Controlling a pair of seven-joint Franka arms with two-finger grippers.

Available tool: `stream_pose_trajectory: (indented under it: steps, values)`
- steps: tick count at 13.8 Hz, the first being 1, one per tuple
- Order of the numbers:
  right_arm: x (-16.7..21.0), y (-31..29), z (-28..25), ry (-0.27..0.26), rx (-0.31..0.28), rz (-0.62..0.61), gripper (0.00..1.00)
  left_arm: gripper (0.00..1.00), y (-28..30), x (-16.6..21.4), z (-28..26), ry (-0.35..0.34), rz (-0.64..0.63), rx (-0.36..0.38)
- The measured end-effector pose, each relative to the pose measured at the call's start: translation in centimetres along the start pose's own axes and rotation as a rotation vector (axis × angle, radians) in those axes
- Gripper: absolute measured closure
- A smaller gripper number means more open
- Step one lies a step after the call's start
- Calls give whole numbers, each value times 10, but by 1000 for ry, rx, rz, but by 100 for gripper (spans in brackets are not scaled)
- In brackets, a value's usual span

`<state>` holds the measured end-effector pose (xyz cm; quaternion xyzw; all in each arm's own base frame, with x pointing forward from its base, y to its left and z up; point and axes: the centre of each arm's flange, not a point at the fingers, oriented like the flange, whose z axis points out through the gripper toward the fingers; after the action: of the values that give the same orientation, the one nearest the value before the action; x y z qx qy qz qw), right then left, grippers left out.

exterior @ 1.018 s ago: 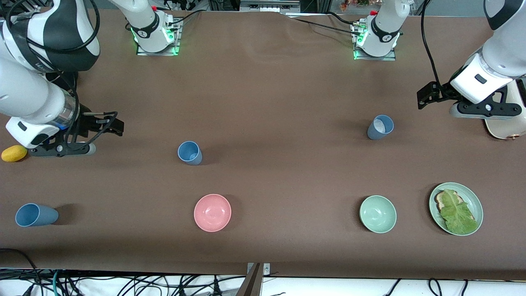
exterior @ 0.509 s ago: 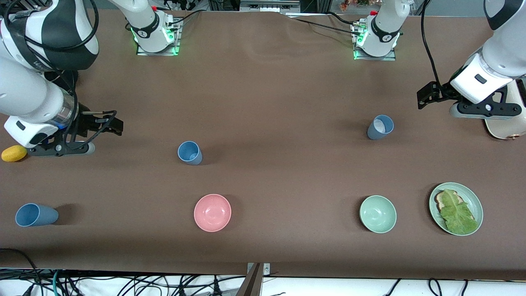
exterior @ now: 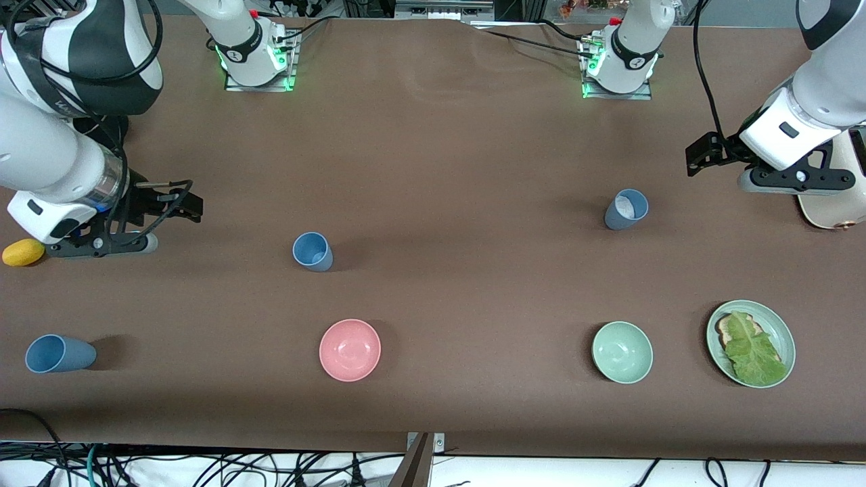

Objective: Stack blue cups with both arms
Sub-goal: 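Reach the left gripper down to the blue cup beside it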

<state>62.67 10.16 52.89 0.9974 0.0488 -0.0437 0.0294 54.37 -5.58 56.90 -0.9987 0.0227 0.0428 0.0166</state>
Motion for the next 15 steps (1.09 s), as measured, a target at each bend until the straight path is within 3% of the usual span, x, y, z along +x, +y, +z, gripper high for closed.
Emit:
stream_pose_trajectory:
  steps: [5,11,13,15]
  values:
    - [0,0,0,-1,0,-1,0,0,3,-1,1,-9,6,1]
    - [0,0,1,-3,0,-1,0,0,3,-9,20,-103,7,7]
    - [0,-1,1,-5,0,-1,0,0,3,-12,44,-155,9,10]
    - [0,-1,1,-5,0,-1,0,0,5,-9,71,-163,13,10]
